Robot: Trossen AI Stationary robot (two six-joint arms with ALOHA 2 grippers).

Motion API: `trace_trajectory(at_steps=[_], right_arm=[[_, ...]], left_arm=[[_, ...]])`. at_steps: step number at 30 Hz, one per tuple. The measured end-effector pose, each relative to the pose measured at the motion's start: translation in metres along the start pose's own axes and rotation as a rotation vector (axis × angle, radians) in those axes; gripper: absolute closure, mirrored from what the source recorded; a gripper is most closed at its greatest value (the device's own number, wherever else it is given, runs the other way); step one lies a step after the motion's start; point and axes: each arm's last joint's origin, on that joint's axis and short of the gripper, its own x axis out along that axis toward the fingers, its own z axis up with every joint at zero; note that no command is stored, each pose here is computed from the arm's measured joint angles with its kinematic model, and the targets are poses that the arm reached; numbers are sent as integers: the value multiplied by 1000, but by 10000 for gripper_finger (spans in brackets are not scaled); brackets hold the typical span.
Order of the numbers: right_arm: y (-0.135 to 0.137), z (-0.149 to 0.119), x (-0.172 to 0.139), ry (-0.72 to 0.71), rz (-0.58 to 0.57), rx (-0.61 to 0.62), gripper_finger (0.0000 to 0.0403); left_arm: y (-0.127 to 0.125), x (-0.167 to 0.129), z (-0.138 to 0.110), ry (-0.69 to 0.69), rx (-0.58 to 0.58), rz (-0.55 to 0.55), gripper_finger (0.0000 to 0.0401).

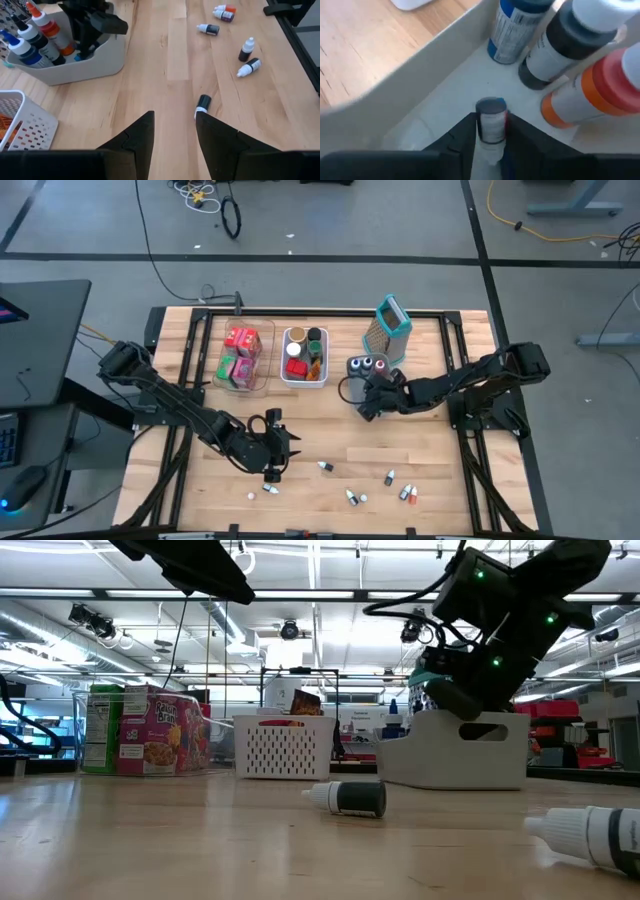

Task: Pick & Place Kitchen Items
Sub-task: Put the small red food coloring into the gray bin, then put the small orange food coloring into the gray bin

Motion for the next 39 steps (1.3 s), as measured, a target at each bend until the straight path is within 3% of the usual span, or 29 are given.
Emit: trace_trajectory(at_steps=[12,18,23,32,39], right_arm=[[6,13,-6,-67,68,-63,227],[18,36,-18,-104,159,-100,228],[29,54,-29,-141,242,-114,233],[50,57,-45,-190,459,-162,234],[67,48,-60,-244,555,-258,234]], left_arm=[[0,0,0,-2,-1,-1,248],[0,0,0,1,-2,-13,248],[-2,0,0,24,-1,-83,248],[-3,0,-1,35,-4,-109,248],[-16,-7,-10,138,39,-320,248]])
